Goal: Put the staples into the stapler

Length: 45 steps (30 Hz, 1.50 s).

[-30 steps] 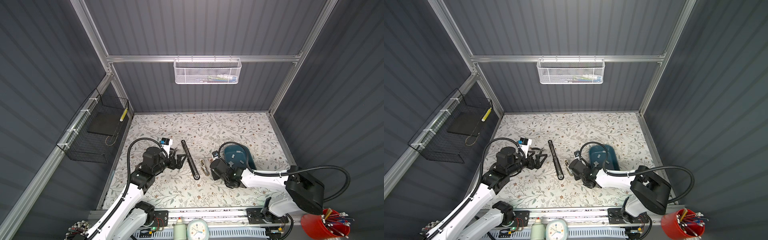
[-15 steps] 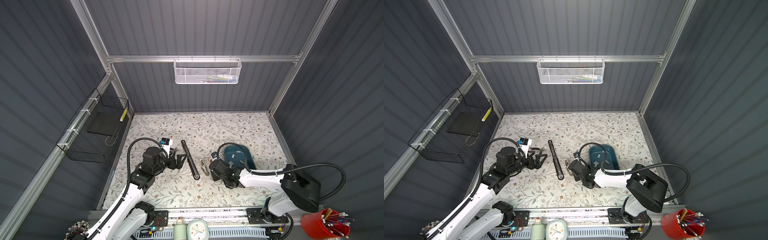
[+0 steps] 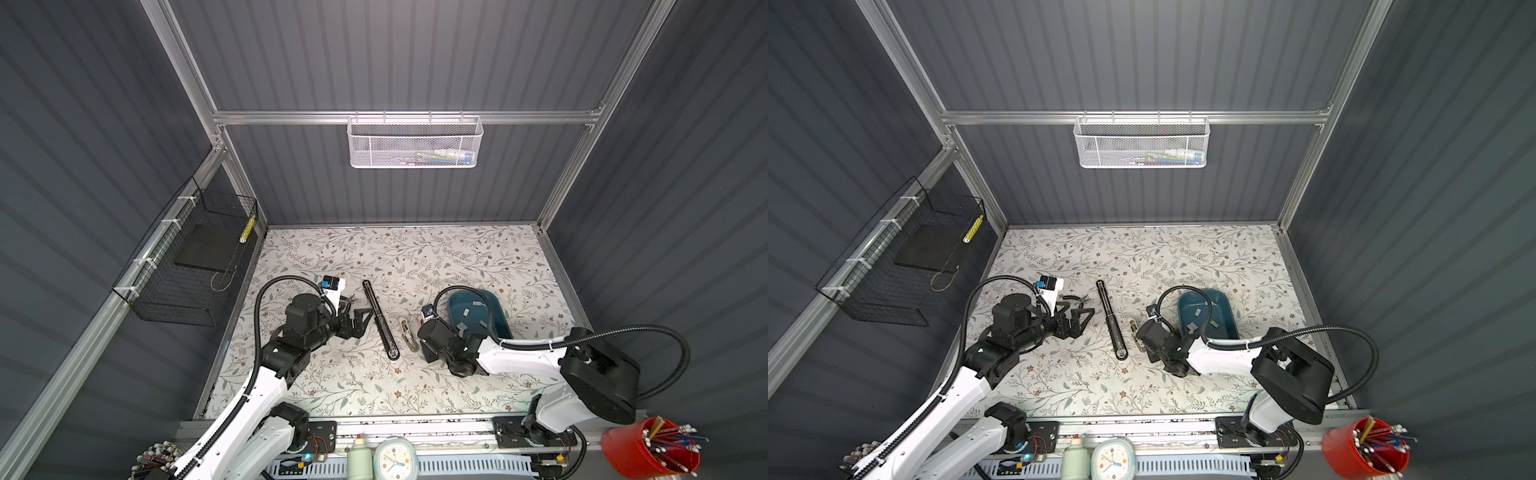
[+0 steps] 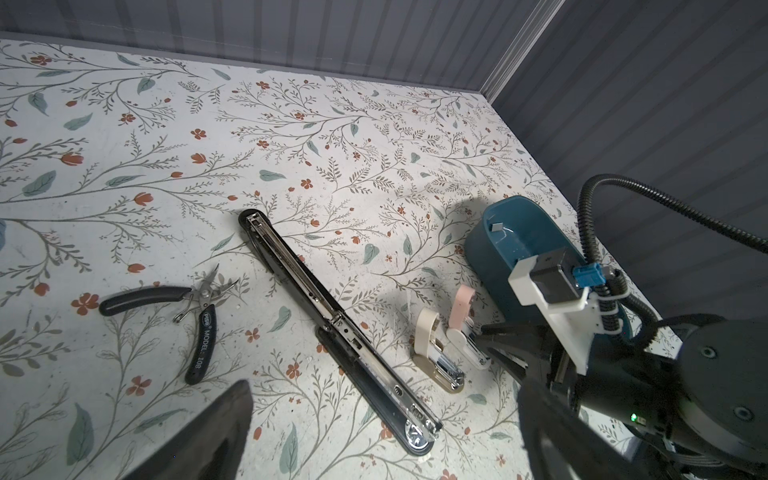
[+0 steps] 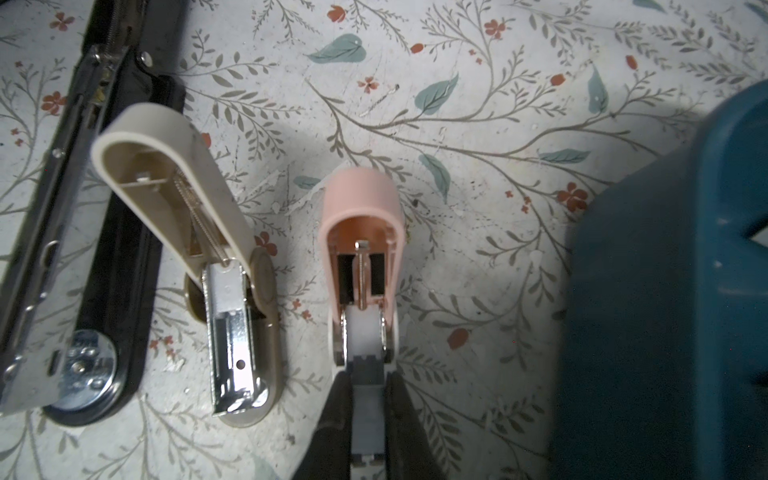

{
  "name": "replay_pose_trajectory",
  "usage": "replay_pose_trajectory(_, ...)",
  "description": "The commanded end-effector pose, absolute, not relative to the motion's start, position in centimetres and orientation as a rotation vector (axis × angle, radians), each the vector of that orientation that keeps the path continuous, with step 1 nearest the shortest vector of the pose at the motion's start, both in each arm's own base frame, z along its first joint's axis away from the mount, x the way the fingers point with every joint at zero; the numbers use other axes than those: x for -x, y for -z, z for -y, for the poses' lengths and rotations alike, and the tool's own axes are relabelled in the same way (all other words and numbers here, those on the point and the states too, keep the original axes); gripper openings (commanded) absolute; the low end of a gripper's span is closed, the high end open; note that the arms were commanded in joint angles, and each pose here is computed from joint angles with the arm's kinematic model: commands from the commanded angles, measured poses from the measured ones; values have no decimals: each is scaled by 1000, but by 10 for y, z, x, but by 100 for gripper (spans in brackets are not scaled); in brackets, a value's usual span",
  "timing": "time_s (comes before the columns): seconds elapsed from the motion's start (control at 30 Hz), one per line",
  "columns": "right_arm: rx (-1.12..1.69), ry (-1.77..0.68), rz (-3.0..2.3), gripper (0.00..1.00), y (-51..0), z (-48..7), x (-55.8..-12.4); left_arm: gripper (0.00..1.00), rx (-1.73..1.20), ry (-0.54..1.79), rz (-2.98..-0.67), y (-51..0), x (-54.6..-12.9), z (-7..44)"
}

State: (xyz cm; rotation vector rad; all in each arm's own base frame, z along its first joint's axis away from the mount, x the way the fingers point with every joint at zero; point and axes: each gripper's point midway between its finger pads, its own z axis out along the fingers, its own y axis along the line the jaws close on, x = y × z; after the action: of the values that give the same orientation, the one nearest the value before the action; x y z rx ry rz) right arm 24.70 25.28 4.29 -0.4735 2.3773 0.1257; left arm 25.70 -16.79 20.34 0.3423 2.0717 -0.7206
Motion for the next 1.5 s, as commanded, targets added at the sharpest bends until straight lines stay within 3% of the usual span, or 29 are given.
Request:
replay_pose_trajectory(0.0,467,-121,-2372,3,-47,-255,-250,99,-369,727,-2050,-207,-257,170)
replay_pose_trajectory(1.47,472,-98,-2374,2,-46,-256,-253,99,-373,727,-2050,-207,-257,170)
